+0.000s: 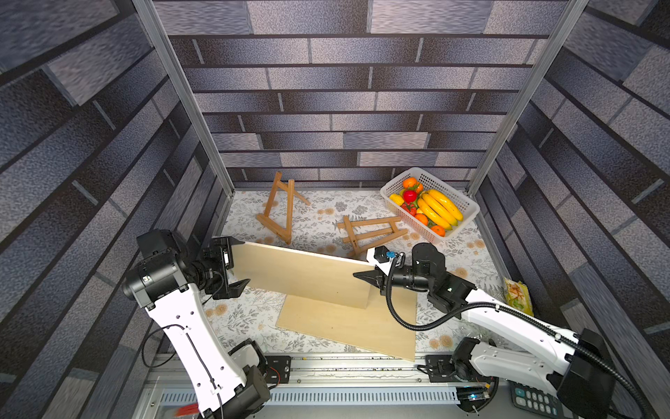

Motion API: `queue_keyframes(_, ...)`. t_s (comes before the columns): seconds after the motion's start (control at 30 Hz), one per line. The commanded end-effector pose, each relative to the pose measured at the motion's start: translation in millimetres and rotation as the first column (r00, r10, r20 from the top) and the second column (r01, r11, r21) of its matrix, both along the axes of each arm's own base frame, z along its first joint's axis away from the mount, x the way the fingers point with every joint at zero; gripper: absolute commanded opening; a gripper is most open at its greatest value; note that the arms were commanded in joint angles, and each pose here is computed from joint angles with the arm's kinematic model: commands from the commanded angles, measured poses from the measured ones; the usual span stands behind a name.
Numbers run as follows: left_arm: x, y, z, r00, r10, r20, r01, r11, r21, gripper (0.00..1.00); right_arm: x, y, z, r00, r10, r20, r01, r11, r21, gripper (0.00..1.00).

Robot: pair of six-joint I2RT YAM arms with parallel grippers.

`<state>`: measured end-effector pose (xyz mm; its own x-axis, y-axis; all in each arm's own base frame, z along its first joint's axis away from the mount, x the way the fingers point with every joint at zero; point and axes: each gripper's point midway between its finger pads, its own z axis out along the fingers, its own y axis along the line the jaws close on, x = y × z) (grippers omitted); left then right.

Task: Assemble the easel
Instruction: Place the drawing board on the easel.

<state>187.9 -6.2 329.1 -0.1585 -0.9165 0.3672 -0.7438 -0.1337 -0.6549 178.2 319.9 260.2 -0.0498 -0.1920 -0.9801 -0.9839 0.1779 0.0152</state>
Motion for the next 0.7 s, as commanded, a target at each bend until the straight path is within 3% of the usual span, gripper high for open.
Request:
queue_keyframes(0.0, 2.5, -0.1, 4.9, 0.999, 0.029, 0.032, -0.028, 0.999, -0.041, 0.97, 6.6, 2.7, 27.0, 1.000, -0.028, 0.001, 0.028, 0.993, 0.116, 0.00)
queue_keyframes(0.1, 11.0, 5.6, 13.8, 0.993, 0.042, 0.108, -0.038, 0.999, -0.038, 0.97, 7.2, 4.3, 31.6, 0.999, -0.025, -0.037, 0.030, 0.987, 0.159, 0.00)
queue_keyframes(0.2, 9.8, 5.4, 11.1, 0.993, 0.023, 0.119, -0.021, 1.000, -0.022, 0.97, 10.5, 4.8, 35.7, 0.996, -0.028, -0.086, 0.046, 0.977, 0.207, 0.00)
queue_keyframes(0.5, -6.4, -2.8, -35.1, 0.990, 0.052, 0.132, -0.047, 0.998, -0.041, 0.98, 21.8, -1.9, 31.5, 0.987, -0.063, -0.147, 0.093, 0.975, 0.202, 0.00)
queue_keyframes(0.67, -5.5, -5.1, -61.6, 0.987, 0.050, 0.152, -0.043, 0.998, -0.048, 0.98, 16.7, -4.3, 33.2, 0.994, -0.050, -0.097, 0.064, 0.986, 0.153, 0.00)
